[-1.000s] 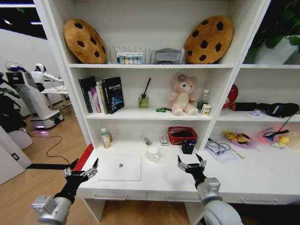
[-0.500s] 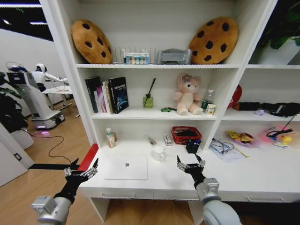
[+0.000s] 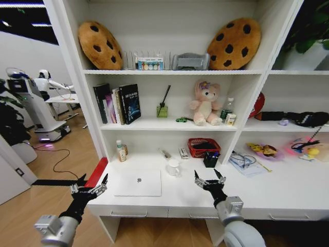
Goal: Organize the objects on the table.
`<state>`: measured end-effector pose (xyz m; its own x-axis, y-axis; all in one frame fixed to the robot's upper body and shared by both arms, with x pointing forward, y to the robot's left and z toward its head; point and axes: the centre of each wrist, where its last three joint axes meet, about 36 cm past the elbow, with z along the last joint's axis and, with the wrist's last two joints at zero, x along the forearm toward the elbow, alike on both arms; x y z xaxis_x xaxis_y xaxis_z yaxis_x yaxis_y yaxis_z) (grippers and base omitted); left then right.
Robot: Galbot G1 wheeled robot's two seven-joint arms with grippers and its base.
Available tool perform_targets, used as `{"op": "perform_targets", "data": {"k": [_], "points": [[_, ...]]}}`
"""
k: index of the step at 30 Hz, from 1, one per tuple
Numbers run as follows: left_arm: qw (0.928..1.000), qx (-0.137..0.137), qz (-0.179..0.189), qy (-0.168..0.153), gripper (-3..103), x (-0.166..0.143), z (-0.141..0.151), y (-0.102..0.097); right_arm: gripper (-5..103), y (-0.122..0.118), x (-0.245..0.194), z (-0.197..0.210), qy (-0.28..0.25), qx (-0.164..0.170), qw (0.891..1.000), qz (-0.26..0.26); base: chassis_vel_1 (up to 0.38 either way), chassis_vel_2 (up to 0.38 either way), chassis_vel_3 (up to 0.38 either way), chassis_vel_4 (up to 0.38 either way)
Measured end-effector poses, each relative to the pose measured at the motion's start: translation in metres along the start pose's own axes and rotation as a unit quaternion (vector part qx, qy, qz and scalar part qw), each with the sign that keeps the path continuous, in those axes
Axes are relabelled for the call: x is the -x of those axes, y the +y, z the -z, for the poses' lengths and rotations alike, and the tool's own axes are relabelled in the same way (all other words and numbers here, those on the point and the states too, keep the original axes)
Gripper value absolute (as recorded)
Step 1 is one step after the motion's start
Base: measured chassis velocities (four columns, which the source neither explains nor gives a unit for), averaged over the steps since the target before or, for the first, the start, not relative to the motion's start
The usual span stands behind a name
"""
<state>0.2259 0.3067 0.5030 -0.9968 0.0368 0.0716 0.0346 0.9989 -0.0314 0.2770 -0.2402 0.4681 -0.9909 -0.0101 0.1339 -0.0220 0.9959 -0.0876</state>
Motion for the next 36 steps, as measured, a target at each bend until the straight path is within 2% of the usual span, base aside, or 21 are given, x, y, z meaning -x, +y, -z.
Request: {"op": "perform_targets", "data": {"k": [10,31,36], "points": [[1.0,0.0,0.0,0.0,100,0.0,0.0,0.0,100,-0.002,-0.0019,0.0028,0.002,-0.007,1.0,0.003,0.203,-0.188,-0.212,0.208],[1.0,0.0,0.0,0.0,100,0.0,0.0,0.0,100,-0.0022,-0.0062,0.0008,0.01,-0.013,1.0,0.006,0.338,-0.348,-0.342,0.344],[1.0,0.0,0.0,0.0,100,-0.0001,-0.0001,0.0,100,-0.0004,-0.0086,-0.0002,0.02,0.002,1.0,0.012,0.279,-0.326,-0.32,0.311]]}}
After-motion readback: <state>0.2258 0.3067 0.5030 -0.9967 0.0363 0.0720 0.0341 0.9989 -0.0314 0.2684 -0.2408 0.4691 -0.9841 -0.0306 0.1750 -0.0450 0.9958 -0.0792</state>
